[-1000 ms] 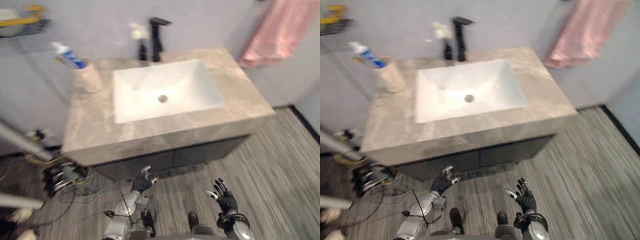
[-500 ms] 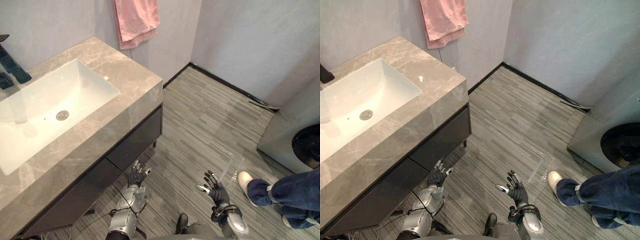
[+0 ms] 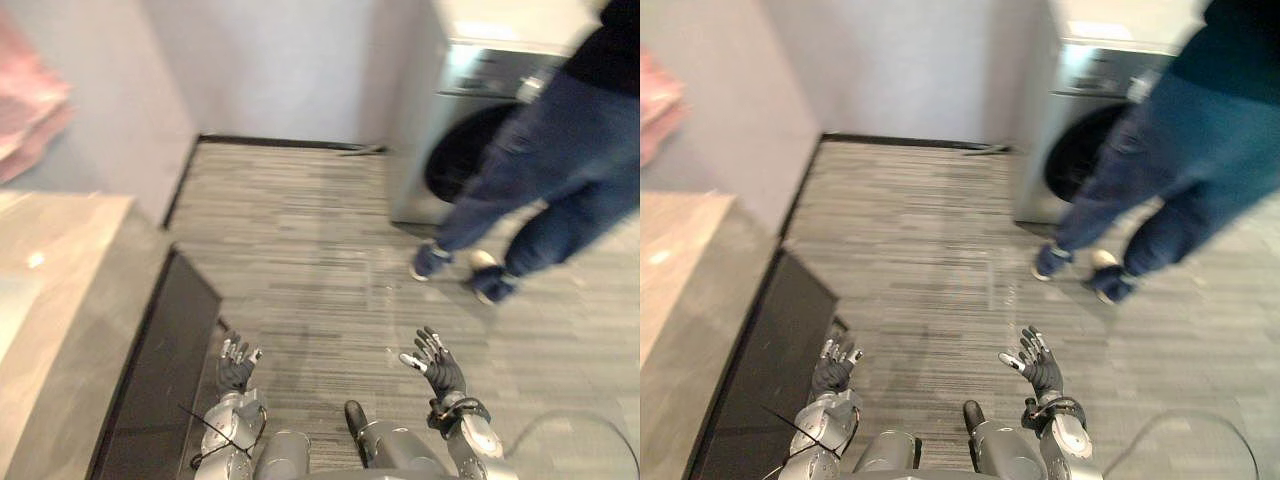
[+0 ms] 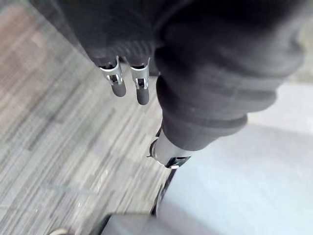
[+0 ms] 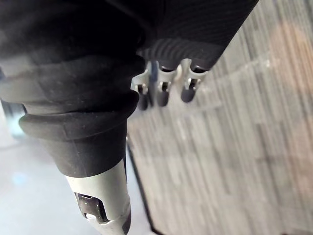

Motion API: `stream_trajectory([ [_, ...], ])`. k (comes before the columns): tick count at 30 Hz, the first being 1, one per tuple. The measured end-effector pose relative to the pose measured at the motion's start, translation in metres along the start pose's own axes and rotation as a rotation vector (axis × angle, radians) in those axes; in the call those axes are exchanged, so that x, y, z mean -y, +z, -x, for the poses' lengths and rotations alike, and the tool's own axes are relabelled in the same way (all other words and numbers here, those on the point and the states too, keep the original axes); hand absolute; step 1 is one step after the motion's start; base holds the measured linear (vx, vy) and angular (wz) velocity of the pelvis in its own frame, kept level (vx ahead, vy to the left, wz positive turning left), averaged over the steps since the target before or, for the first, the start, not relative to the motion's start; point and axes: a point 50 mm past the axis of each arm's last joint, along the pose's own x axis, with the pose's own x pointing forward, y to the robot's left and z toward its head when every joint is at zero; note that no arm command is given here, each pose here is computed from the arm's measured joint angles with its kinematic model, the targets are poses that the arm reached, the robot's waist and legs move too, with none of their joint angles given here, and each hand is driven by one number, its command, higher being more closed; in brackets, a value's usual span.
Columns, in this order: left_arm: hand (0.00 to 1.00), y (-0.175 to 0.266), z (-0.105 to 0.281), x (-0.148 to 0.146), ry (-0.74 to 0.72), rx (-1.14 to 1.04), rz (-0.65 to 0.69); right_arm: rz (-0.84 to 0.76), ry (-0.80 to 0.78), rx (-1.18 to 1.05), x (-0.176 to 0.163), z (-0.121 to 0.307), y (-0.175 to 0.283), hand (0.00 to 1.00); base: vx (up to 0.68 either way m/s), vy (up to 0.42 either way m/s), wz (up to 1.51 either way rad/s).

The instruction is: Organize washtable

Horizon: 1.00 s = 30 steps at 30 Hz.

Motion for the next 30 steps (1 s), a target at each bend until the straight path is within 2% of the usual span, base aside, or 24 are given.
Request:
stream_trajectory([
  [3,0.00,0.018,-0.004,0.014,-0.050,0.077,0.013,-0.056,0.011,0.058,-0.010,0.009,0.009,0.00,-0.03,0.316,-1.78],
  [9,0.00,0.036,-0.001,0.024,-0.096,0.166,-0.013,-0.224,0.001,0.067,-0.017,0.016,0.008,0.00,-0.01,0.220,-1.33],
  [18,0.00,0.036,0.000,0.045,-0.201,0.161,-0.038,-0.269,-0.017,0.099,-0.013,0.026,0.015,0.00,-0.04,0.094,-1.10],
  [21,0.00,0.043,-0.005,0.062,-0.268,0.188,-0.064,-0.276,-0.087,0.149,0.000,0.025,0.024,0.00,-0.03,0.087,-1.08],
  [26,0.00,0.039,-0.002,0.049,-0.219,0.167,-0.071,-0.267,-0.118,0.174,0.003,0.025,0.029,0.00,0.07,0.009,-1.55],
  [30,0.00,0.043,-0.010,0.037,-0.160,0.168,-0.013,-0.230,-0.146,0.167,0.010,0.010,0.025,0.00,0.09,-0.046,-1.34],
])
